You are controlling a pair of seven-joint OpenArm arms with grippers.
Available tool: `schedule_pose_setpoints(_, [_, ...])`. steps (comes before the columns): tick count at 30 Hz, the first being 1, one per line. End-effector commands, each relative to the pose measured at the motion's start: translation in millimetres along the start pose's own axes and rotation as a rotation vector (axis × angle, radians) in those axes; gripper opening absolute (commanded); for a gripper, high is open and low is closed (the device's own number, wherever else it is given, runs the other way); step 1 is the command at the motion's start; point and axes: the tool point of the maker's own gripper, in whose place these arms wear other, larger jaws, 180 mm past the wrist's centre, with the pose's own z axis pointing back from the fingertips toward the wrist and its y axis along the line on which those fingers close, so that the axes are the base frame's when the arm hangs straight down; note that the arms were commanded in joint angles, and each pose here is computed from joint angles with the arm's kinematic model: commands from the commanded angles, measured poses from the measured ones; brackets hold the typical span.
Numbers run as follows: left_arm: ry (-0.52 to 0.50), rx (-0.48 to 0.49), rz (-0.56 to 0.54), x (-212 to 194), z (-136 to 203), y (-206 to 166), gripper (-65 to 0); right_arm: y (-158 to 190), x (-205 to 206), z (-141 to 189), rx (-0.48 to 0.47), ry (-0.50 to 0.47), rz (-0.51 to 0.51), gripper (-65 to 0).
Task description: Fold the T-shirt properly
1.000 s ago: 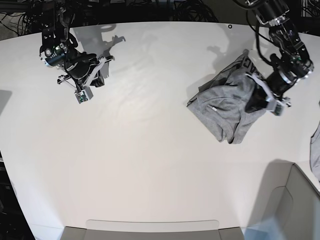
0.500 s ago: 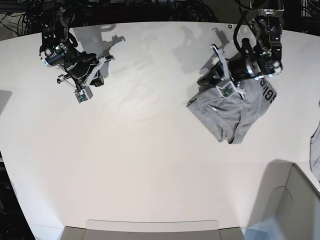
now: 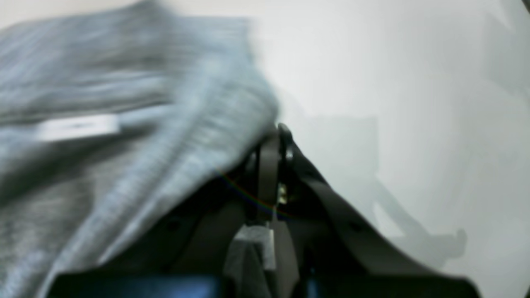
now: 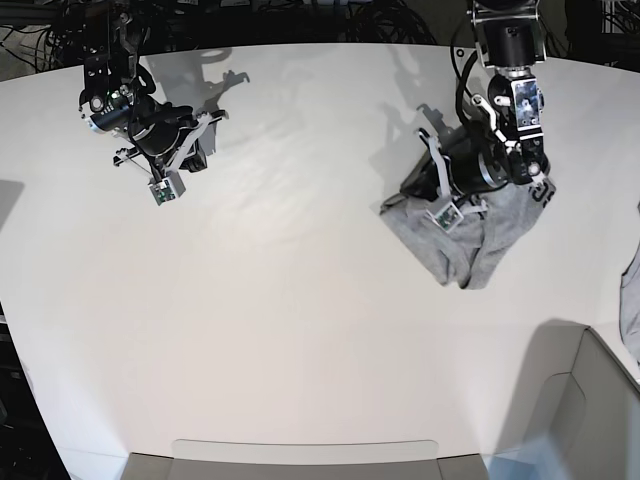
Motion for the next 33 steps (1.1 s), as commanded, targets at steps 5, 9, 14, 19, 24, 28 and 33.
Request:
schedule_pose_setpoints(5, [-0.089, 0.093, 0.129, 29.2, 5.5, 31.1, -65.0, -0.6, 7.7, 3.6, 0.002, -0.032, 0.010, -65.0])
schedule_pose_setpoints(9, [-0.117, 0.163, 0.229, 34.9, 9.2, 48.6, -65.0, -0.2, 7.2, 3.6, 0.004, -0.032, 0.008, -65.0])
schedule_pose_setpoints(14, [-0.151, 0.207, 0.308, 43.1, 15.1, 67.3, -65.0, 0.1, 6.9, 3.8, 0.004, -0.031, 0.009, -65.0])
schedule_pose_setpoints(19, [-0.248, 0.211, 0.275, 73.7, 35.7, 67.1, -65.0, 0.1, 8.5, 4.3, 0.004, -0.036, 0.011, -65.0])
schedule_pose_setpoints(24, [-0.365, 0.135, 0.152, 103.6, 64.1, 44.4, -65.0, -1.3, 18.6, 6.3, -0.003, -0.061, 0.023, -65.0])
schedule_pose_setpoints(28, [-0.426, 0.101, 0.063, 111.3, 88.7, 30.4, -65.0, 6.5, 32.3, 17.1, 0.003, -0.109, 0.049, -65.0])
schedule_pose_setpoints(33, [-0.424, 0.136, 0.029, 86.4, 117.5, 35.1, -65.0, 14.4, 34.4, 26.3, 0.009, -0.127, 0.066, -65.0])
